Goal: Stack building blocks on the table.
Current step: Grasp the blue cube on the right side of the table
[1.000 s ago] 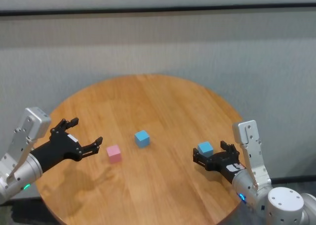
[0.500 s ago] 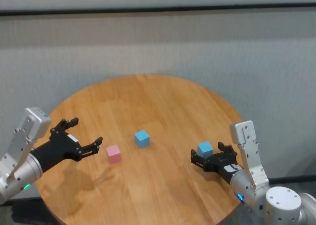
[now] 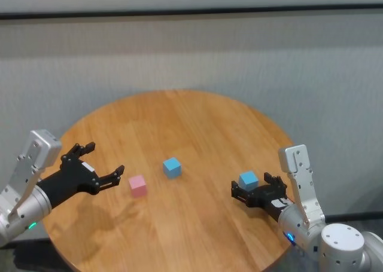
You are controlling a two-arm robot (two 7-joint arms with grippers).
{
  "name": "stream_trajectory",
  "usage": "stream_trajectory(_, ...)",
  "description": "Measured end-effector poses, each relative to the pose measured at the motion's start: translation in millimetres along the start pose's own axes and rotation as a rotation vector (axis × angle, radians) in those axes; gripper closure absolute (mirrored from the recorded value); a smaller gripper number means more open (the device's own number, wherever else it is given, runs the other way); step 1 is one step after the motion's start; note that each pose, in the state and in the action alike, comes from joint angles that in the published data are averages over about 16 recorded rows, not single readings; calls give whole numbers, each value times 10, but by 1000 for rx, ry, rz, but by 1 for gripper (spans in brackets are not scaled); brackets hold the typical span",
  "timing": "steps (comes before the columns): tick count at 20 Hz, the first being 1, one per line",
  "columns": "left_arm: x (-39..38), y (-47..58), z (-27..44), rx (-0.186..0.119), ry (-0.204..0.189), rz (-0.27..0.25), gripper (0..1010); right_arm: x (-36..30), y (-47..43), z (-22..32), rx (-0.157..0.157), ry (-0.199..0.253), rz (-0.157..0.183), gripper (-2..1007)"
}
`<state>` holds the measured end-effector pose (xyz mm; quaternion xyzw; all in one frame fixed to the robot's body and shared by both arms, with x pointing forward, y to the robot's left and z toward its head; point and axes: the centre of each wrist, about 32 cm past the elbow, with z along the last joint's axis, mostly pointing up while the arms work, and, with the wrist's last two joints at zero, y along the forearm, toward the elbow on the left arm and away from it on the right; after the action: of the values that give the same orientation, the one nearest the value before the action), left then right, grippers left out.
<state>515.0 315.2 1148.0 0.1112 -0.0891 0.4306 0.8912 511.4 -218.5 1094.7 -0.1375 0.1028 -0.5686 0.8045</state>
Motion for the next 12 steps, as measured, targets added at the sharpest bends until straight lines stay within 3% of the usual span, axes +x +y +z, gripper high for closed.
stream_trajectory(6,0,0,0,0,0,0,7,6,3,10,-6,2,0,106)
stream_trajectory(12,0,0,0,0,0,0,7,12,0,12,-7,-2,0,257)
